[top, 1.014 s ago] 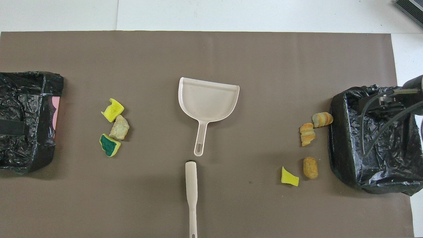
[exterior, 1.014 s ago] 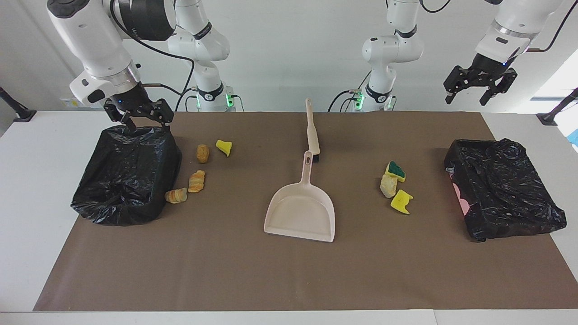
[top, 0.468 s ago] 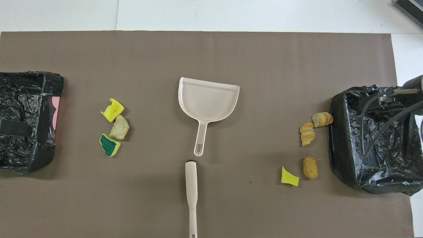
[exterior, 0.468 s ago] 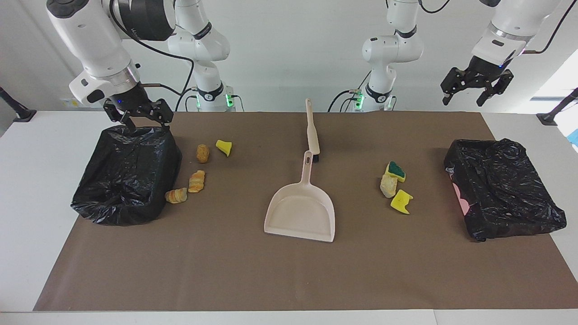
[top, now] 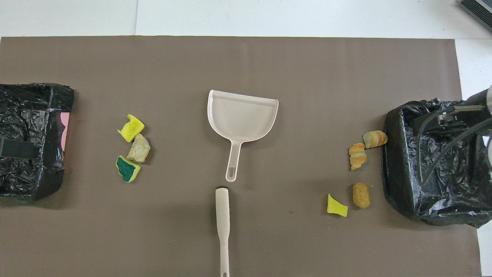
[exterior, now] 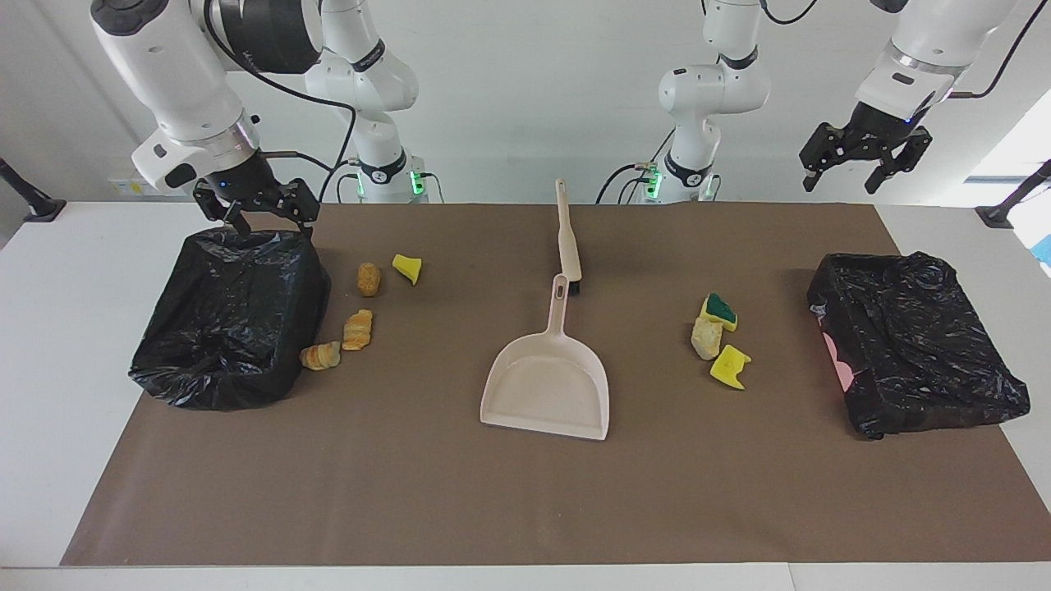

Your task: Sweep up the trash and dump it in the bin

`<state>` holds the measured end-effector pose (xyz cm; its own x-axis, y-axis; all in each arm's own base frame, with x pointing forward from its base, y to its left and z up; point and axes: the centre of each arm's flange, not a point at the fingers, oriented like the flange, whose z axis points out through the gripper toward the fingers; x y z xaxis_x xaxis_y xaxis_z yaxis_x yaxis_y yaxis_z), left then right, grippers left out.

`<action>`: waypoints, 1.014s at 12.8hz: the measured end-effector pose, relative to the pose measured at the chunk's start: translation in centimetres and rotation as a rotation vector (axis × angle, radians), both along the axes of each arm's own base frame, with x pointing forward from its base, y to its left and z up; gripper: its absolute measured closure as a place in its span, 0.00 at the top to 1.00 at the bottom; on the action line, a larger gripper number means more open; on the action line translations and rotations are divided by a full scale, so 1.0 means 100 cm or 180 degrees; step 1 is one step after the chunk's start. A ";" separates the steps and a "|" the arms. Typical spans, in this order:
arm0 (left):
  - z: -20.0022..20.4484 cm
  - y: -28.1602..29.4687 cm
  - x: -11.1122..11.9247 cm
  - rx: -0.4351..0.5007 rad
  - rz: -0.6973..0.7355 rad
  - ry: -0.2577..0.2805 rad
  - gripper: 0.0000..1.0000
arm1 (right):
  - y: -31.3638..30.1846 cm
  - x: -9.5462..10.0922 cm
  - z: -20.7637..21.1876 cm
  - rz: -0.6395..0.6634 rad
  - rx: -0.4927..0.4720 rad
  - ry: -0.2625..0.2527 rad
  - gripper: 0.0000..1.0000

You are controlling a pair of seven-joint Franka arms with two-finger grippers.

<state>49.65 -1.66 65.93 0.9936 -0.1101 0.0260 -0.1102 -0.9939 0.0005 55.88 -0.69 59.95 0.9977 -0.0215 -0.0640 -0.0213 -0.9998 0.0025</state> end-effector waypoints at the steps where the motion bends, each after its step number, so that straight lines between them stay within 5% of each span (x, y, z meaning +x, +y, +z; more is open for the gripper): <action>1: 0.000 0.000 0.000 0.0000 0.0003 -0.0002 1.00 | 0.002 -0.001 -0.001 0.0009 0.0001 0.0032 1.00; 13: -0.004 -0.003 -0.001 0.0004 -0.0010 0.0025 1.00 | 0.128 0.013 -0.046 -0.0161 0.0142 0.0266 1.00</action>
